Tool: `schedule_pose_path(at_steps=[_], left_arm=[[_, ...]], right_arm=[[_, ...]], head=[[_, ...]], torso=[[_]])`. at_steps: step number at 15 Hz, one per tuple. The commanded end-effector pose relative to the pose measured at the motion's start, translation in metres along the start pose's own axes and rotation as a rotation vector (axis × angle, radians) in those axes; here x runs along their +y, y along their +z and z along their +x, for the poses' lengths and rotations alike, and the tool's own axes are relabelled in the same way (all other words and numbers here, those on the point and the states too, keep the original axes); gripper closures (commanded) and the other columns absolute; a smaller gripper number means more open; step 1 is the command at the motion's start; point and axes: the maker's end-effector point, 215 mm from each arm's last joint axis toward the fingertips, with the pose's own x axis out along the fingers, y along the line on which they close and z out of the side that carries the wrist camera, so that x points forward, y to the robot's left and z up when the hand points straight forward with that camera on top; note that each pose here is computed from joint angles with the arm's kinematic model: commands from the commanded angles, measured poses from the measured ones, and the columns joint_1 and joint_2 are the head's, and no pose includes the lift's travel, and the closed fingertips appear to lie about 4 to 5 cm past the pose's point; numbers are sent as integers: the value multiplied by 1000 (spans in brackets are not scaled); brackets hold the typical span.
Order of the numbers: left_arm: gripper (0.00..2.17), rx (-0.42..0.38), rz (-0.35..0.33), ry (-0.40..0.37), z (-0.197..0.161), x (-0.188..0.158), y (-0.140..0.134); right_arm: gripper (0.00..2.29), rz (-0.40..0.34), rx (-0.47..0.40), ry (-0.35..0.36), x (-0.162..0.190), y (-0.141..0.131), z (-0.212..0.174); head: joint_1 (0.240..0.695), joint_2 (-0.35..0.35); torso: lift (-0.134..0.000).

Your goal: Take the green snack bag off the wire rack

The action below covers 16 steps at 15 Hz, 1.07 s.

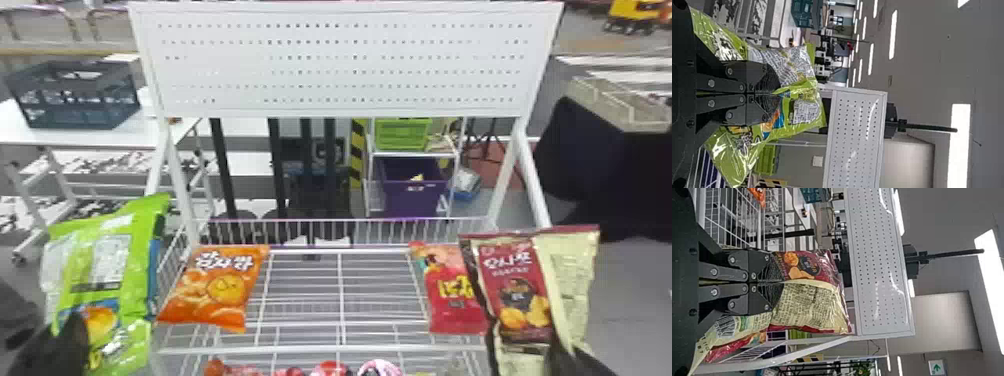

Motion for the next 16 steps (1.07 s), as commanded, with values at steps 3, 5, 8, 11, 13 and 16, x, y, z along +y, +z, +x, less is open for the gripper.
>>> schedule_pose_path(at_steps=[3, 5, 8, 11, 13, 16], left_arm=[[2135, -2, -2, 8, 2, 3, -1], [2135, -5, -1, 11, 3, 3, 0], [2135, -7, 2, 21, 5, 6, -1], [2135, 1, -1, 24, 2, 6, -4], [2135, -6, -3, 23, 1, 6, -2], [2135, -9, -3, 23, -1, 5, -1]], right_arm=[[2236, -1, 3, -1, -1, -2, 0], [2236, -1, 1, -1, -1, -2, 1], [2236, -2, 5, -1, -1, -4, 1], [2236, -3, 5, -1, -2, -4, 1], [2236, -1, 5, 0, -1, -4, 1], [2236, -3, 5, 3, -1, -5, 1]], head=[[499, 0], [499, 0], [499, 0], [499, 0], [499, 0], [499, 0]], torso=[[0], [0], [0], [0], [0], [0]])
